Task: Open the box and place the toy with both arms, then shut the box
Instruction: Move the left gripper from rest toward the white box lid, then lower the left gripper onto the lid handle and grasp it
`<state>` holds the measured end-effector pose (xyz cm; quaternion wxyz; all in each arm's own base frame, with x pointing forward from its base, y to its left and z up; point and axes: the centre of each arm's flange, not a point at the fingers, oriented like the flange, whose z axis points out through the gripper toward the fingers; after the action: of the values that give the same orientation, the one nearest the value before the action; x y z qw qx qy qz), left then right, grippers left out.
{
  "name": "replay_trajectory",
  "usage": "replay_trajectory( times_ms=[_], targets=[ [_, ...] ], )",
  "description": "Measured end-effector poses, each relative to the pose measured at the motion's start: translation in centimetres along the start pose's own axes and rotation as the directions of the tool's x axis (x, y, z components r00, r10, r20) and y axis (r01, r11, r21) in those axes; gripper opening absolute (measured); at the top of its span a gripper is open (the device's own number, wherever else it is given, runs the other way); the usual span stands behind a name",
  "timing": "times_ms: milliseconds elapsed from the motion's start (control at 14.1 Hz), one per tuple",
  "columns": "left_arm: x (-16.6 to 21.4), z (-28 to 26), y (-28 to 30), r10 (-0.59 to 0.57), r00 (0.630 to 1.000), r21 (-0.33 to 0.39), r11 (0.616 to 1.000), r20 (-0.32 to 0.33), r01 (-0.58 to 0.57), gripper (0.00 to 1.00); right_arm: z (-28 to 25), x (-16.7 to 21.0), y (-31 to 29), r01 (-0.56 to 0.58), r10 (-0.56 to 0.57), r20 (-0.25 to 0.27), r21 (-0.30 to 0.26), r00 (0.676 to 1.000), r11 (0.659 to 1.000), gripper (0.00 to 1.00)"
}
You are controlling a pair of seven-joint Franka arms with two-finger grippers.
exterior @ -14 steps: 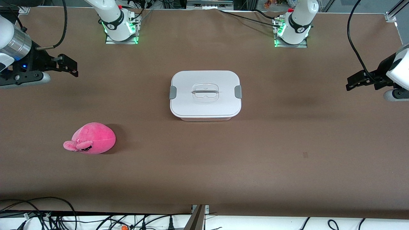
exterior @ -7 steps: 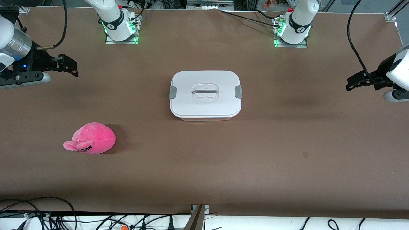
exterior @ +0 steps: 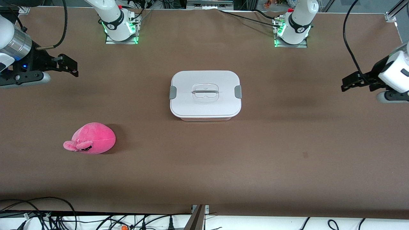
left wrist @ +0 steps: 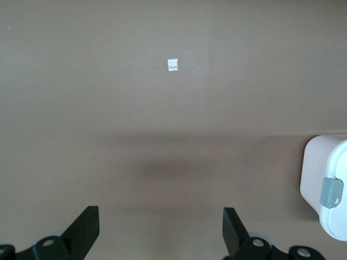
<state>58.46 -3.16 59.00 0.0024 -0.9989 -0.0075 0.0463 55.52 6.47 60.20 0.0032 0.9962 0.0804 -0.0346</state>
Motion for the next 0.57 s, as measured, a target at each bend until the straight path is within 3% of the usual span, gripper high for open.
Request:
replay_trajectory(
  times_ms=[355,568],
  targets=[
    [-0.3,1.9,8.5,0.144,0.989,0.008,0.989,0.037,-0.144,1.00,0.1,0.0,-0.4,0.007,-0.007,0.002,0.000,1.000,1.000,1.00],
    [-1.8,3.5,15.9,0.272,0.959,0.014,0.962,0.075,-0.274,1.00,0.1,0.0,-0.5,0.008,-0.008,0.002,0.000,1.000,1.000,1.00]
  ],
)
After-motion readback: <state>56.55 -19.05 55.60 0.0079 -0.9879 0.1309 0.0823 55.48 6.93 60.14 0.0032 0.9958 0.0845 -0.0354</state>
